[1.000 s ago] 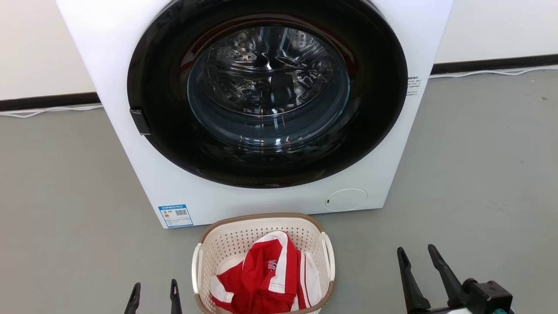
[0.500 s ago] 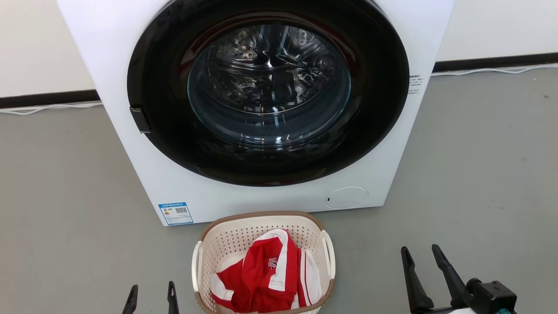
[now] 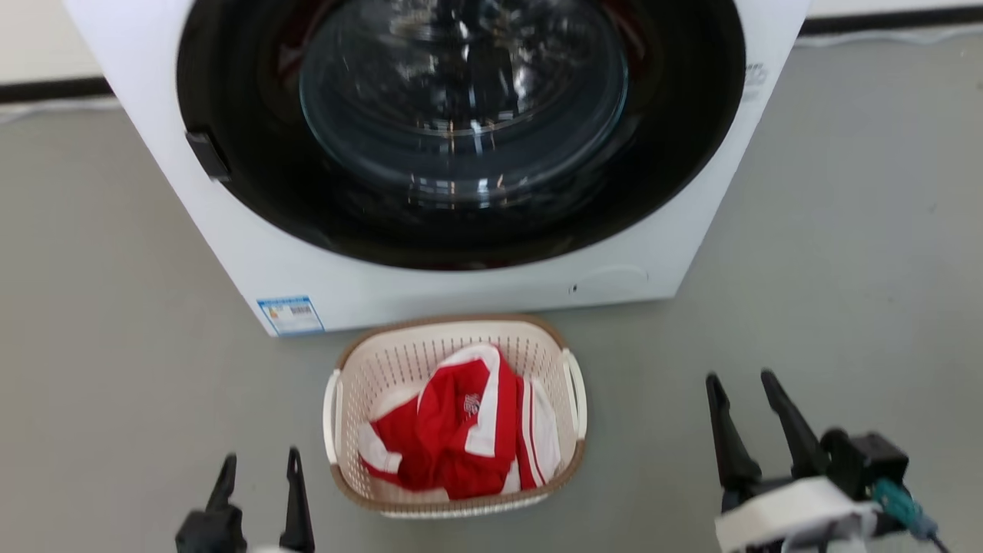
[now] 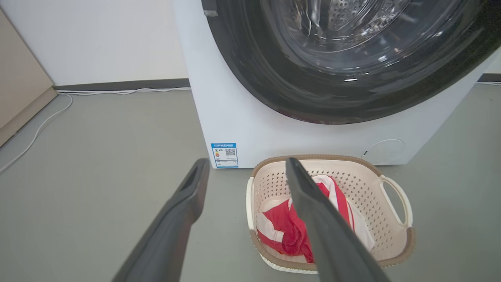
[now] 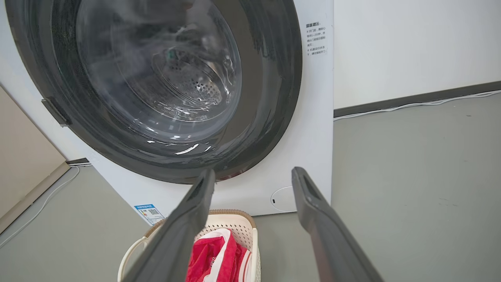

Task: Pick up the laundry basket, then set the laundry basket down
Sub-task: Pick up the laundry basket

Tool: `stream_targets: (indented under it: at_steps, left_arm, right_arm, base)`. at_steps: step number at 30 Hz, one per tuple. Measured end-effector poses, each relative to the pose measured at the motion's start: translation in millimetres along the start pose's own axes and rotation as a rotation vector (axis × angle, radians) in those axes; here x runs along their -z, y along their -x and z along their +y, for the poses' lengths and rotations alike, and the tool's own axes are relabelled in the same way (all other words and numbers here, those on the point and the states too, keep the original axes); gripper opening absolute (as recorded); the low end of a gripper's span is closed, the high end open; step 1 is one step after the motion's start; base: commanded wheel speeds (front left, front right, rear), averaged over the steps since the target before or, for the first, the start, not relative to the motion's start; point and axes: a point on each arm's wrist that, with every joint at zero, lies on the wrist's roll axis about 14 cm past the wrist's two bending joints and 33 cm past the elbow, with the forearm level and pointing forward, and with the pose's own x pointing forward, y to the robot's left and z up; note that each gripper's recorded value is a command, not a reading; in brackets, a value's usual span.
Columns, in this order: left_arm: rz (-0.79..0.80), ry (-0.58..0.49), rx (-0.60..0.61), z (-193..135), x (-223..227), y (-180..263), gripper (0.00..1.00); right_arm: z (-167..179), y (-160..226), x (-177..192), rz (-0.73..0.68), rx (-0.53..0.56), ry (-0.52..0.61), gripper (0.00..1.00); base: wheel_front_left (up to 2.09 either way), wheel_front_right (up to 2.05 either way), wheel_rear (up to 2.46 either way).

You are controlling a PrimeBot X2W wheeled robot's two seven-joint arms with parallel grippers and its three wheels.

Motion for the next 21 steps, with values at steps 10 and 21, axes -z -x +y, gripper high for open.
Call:
stream_targets:
  at_steps: [10,21]
  left_arm:
    - [0.091,-0.003,0.038,-11.5,29.5,-73.9,1.00]
    - [0.240,-0.012,0.037,-14.2,93.1,-141.5,1.00]
  right_arm:
    - [-6.0,-65.1,34.2,0.099,0.001,0.003,1.00]
    - [-15.6,-128.3,106.1,0.256,0.009,-0.003,1.00]
  base:
    - [0.00,0.00,0.00]
    - [0.00,0.00,0.00]
